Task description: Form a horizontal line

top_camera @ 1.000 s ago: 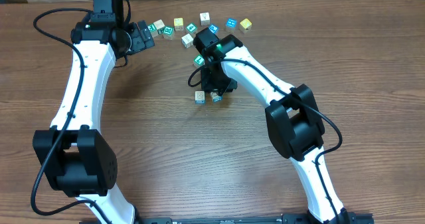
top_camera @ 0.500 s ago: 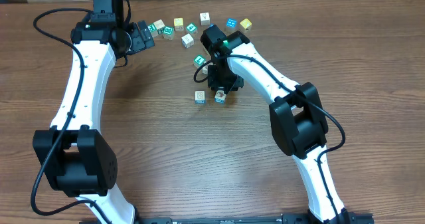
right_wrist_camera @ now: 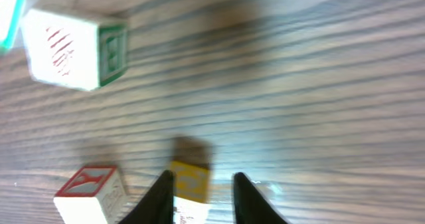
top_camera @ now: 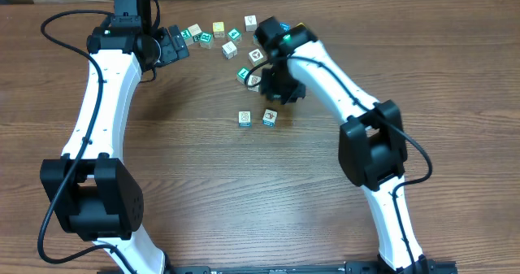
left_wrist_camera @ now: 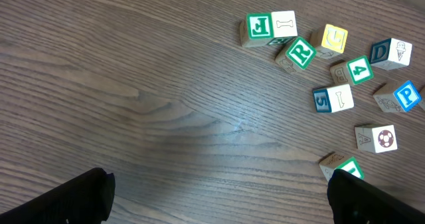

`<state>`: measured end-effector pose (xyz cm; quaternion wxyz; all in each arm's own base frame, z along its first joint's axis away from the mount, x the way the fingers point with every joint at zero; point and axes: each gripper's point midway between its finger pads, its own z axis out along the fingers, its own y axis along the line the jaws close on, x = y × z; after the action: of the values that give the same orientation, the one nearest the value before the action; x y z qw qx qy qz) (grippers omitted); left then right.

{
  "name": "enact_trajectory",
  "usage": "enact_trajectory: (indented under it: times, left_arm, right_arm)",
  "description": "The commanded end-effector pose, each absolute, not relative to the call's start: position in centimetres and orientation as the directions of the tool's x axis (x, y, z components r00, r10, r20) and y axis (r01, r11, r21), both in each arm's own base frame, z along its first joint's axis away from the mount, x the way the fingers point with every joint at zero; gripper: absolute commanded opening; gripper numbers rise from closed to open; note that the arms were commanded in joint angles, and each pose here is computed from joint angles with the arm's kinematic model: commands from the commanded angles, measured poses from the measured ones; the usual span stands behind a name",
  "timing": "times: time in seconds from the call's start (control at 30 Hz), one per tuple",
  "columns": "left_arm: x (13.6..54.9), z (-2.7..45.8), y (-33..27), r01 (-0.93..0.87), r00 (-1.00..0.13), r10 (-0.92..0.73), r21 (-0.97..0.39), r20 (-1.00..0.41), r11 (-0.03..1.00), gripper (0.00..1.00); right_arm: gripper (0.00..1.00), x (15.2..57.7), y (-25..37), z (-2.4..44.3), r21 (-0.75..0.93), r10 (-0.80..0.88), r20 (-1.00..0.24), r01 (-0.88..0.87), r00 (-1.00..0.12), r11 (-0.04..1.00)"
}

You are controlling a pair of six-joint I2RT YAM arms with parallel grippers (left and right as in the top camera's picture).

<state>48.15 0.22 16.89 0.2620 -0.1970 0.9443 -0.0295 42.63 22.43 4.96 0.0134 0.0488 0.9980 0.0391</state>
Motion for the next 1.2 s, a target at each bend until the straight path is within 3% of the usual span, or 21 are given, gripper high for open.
enact_trajectory:
  times: [0.0, 0.17, 0.4, 1.17]
  left_arm:
    - [48.3, 17.5, 0.2, -0.347, -0.78, -0.381, -0.163, -0.496, 0.923, 1.0]
    - [48.3, 17.5, 0.2, -0.347, -0.78, -0.381, -0.163, -0.496, 0.923, 1.0]
    - [48.3, 17.5, 0.2, -0.347, -0.78, -0.381, -0.163, -0.496, 0.923, 1.0]
    - [48.3, 17.5, 0.2, -0.347, -0.78, -0.381, -0.163, -0.496, 0.923, 1.0]
  right_arm:
    - [0.07, 43.5, 19.6, 6.0, 0.089, 0.2, -0.002, 0.199, -0.98, 0.976]
    - [0.04, 41.3, 17.5, 5.6, 0.069, 0.238, 0.127, 0.248, -0.963, 0.966]
    - [0.04, 38.9, 18.4, 4.6, 0.027, 0.206, 0.19, 0.215, -0.96, 0.976]
    - [0.04, 37.9, 21.7, 1.2, 0.054, 0.179, 0.17, 0.191, -0.969, 0.98]
